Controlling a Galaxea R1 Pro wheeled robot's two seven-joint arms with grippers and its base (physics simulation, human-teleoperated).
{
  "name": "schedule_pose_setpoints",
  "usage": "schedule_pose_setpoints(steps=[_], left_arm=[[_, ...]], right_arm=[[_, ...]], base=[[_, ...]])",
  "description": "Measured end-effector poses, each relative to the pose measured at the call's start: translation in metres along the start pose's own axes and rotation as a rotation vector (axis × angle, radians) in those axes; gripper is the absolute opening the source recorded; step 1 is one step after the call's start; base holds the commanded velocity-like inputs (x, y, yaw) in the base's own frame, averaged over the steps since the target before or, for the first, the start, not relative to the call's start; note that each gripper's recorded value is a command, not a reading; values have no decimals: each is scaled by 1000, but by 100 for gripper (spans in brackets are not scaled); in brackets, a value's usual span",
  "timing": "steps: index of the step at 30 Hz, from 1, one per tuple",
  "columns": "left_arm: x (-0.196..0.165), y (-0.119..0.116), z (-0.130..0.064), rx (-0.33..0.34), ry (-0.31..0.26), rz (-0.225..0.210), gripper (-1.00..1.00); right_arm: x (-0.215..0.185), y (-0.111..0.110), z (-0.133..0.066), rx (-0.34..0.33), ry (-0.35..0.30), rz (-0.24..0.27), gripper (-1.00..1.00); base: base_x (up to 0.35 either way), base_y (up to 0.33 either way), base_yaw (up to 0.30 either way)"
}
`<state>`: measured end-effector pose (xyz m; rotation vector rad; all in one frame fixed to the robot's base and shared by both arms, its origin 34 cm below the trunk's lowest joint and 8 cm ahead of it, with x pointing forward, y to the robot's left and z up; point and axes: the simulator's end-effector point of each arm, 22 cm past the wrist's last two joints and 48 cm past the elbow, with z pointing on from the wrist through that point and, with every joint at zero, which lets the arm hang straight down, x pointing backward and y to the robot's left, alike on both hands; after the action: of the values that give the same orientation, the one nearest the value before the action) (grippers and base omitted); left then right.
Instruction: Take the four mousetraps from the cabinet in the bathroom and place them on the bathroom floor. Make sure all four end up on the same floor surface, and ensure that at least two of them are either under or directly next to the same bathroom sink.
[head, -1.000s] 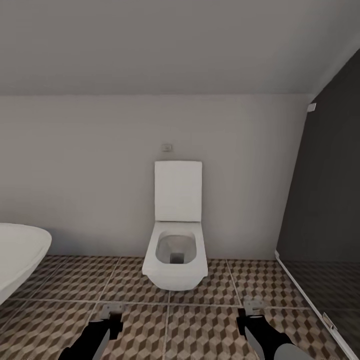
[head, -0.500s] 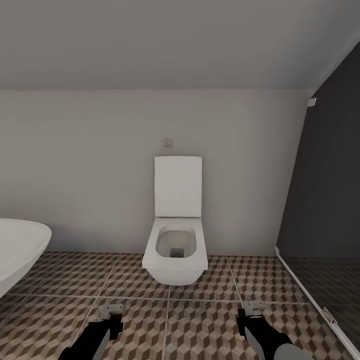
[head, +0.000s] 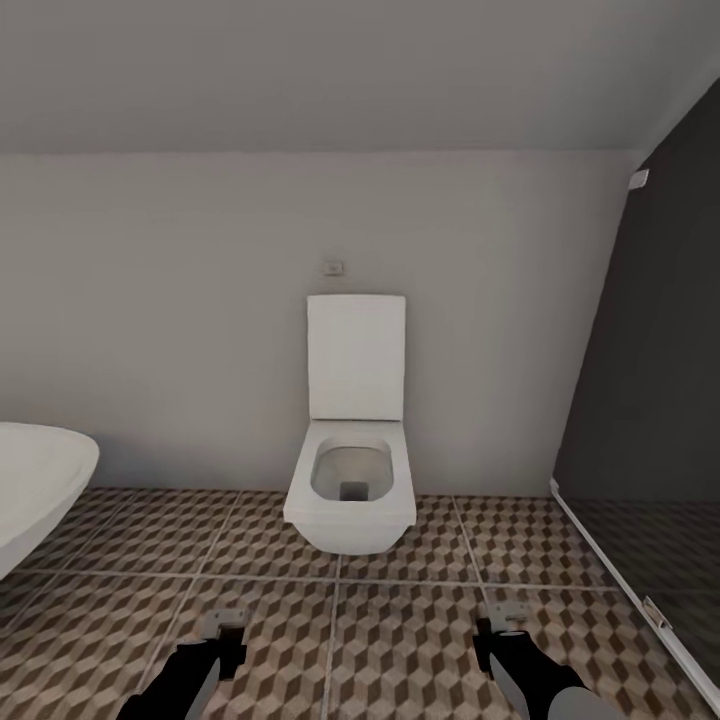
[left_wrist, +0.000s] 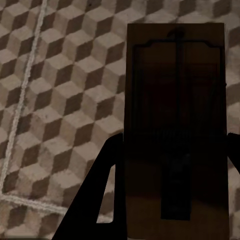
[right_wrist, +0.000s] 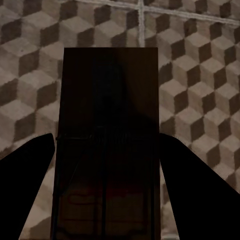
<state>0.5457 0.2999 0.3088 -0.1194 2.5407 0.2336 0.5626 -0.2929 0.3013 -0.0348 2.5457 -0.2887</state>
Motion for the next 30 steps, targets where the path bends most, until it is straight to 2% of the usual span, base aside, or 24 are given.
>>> schedule_pose_setpoints(steps=[30], left_arm=[[53,-4,33,-6,112,22,-100]], right_arm=[[55,11,34,-7,109,-26,-100]], base=[[0,0,0]])
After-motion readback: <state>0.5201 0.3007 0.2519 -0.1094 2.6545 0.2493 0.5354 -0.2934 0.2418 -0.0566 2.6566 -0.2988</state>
